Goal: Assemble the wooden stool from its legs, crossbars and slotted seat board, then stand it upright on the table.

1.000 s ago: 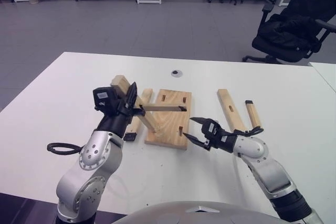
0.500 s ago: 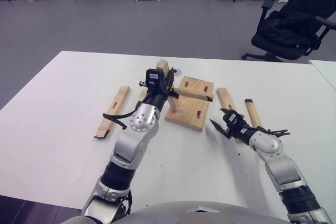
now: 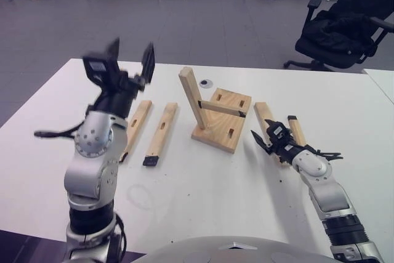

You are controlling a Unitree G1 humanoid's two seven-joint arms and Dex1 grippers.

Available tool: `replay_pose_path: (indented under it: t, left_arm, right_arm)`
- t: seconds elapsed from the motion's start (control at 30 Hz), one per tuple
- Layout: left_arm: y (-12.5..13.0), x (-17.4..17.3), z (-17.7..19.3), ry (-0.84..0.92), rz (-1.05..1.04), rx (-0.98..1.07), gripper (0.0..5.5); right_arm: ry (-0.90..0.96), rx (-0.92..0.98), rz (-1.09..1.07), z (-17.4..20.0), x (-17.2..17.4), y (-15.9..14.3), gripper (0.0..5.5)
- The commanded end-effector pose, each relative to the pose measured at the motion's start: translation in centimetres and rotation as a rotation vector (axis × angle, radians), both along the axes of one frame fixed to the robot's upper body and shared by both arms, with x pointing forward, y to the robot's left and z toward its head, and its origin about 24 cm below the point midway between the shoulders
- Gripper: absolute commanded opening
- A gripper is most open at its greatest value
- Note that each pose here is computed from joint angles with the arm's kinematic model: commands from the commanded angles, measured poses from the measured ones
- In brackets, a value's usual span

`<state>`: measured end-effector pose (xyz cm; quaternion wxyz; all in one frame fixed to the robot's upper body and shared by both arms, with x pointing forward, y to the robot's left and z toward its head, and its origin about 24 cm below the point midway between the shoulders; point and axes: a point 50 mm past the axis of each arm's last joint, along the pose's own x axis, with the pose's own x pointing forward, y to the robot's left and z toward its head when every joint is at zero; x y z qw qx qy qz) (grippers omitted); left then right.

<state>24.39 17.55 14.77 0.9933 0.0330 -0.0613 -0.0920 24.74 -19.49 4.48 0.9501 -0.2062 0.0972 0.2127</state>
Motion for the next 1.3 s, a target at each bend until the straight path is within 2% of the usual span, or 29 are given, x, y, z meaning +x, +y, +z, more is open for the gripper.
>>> replay_pose_path:
  t: [0.03,0.27,0.37,0.5,0.63,0.7,0.8,0.9,1.0,1.1,1.3]
  left_arm:
    - [-0.3,-1.2,-6.7,0.363,-0.119,0.084,3.69]
    - [1.4,-1.5,-11.5,0.585,-0.042,0.167,3.69]
    - [1.6,-1.8,-12.2,0.625,-0.036,0.119,3.25]
    - [1.6,-1.4,-11.2,0.579,-0.064,0.121,2.65]
    - [1.7,-0.7,-10.2,0.488,-0.075,0.093,2.10]
    - [2.4,0.9,-7.2,0.289,-0.031,0.066,2.08]
    - [2.7,2.8,-1.0,-0.022,-0.050,0.039,2.08]
    - [1.1,3.9,5.0,-0.254,-0.197,0.096,2.08]
    - [-1.3,4.3,9.3,-0.410,-0.331,0.168,2.08]
    - [-3.6,4.2,11.3,-0.480,-0.441,0.194,2.08]
    - [-5.1,3.9,9.9,-0.445,-0.540,0.260,2.08]
  right_arm:
    - [-0.013,0.026,-0.042,0.5,0.5,-0.7,3.05]
    - [-0.003,0.040,-0.021,0.4,0.5,-0.1,3.05]
    - [0.004,0.044,-0.016,0.2,0.4,0.2,3.05]
    - [0.004,0.043,-0.010,0.3,0.5,0.5,3.05]
    - [-0.036,0.103,-0.087,1.8,1.6,-1.2,3.05]
    - [-0.109,0.317,-0.128,5.8,3.3,-2.6,3.05]
    - [-0.222,0.612,0.009,13.3,5.4,-2.3,3.05]
    - [-0.227,0.938,0.262,20.5,7.1,1.7,3.05]
    - [-0.160,1.138,0.502,25.4,7.4,6.1,3.05]
    - [-0.107,1.198,0.597,27.2,7.4,8.9,3.05]
    - [-0.061,1.318,0.650,28.1,7.2,9.0,3.05]
